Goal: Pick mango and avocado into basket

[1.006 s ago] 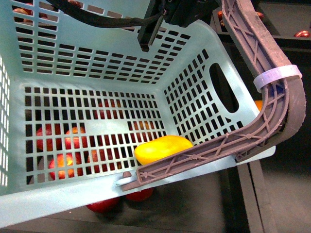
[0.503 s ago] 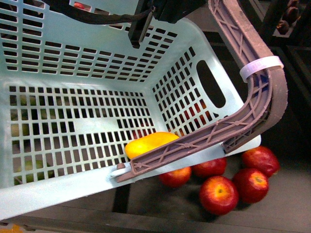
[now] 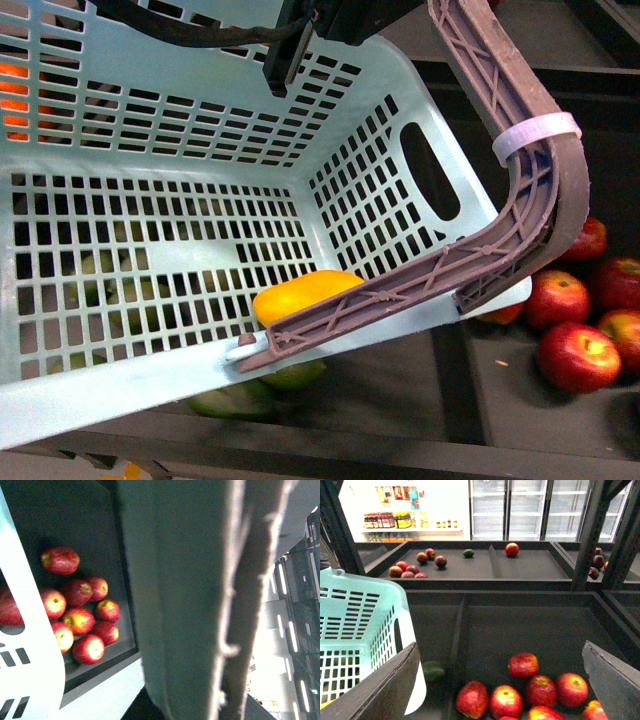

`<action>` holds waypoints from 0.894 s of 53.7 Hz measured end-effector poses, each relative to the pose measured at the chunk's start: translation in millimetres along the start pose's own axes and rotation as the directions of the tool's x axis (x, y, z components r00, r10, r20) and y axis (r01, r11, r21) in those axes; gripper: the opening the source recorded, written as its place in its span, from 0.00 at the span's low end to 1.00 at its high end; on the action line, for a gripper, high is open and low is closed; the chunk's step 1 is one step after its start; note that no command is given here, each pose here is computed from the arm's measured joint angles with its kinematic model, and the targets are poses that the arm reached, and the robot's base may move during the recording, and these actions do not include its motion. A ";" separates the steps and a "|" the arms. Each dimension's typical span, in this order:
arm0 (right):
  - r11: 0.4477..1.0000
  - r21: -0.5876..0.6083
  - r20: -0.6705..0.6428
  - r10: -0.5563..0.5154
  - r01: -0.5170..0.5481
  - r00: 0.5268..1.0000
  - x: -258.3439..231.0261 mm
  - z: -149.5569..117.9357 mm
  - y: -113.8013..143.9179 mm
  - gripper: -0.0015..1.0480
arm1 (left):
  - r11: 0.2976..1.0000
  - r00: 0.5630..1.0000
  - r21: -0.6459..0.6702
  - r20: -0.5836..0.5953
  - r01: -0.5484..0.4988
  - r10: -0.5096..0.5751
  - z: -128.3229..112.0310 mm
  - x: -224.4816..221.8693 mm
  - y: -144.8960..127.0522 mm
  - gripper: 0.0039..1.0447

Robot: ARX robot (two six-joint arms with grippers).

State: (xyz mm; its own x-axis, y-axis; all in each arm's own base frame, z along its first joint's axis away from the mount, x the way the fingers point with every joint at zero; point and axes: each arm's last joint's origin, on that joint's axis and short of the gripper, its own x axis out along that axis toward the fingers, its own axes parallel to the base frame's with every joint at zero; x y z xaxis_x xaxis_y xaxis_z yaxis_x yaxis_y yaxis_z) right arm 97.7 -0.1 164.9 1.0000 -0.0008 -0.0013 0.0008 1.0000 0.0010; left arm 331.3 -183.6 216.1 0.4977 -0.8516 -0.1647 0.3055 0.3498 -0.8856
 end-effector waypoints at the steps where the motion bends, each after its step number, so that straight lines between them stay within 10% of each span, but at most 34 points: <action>1: 1.000 0.000 0.000 0.001 -0.001 1.000 0.0 0.0 0.0 0.93 | 1.000 1.000 0.001 -0.001 0.001 -0.001 0.0 0.0 0.0 0.07; 48: 1.000 -0.001 0.000 0.005 -0.005 1.000 -0.1 0.0 0.1 0.93 | 1.000 0.999 0.005 0.037 -0.020 0.019 6.3 -4.0 3.5 0.07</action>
State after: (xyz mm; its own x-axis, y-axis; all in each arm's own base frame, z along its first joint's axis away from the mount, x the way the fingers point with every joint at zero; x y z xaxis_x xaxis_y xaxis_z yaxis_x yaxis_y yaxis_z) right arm 97.6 0.0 164.9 1.0000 0.0042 -0.0013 -0.0042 1.0000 0.0002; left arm 335.5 -176.5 216.3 0.5332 -0.8296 -0.1657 0.3002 0.3686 -0.8798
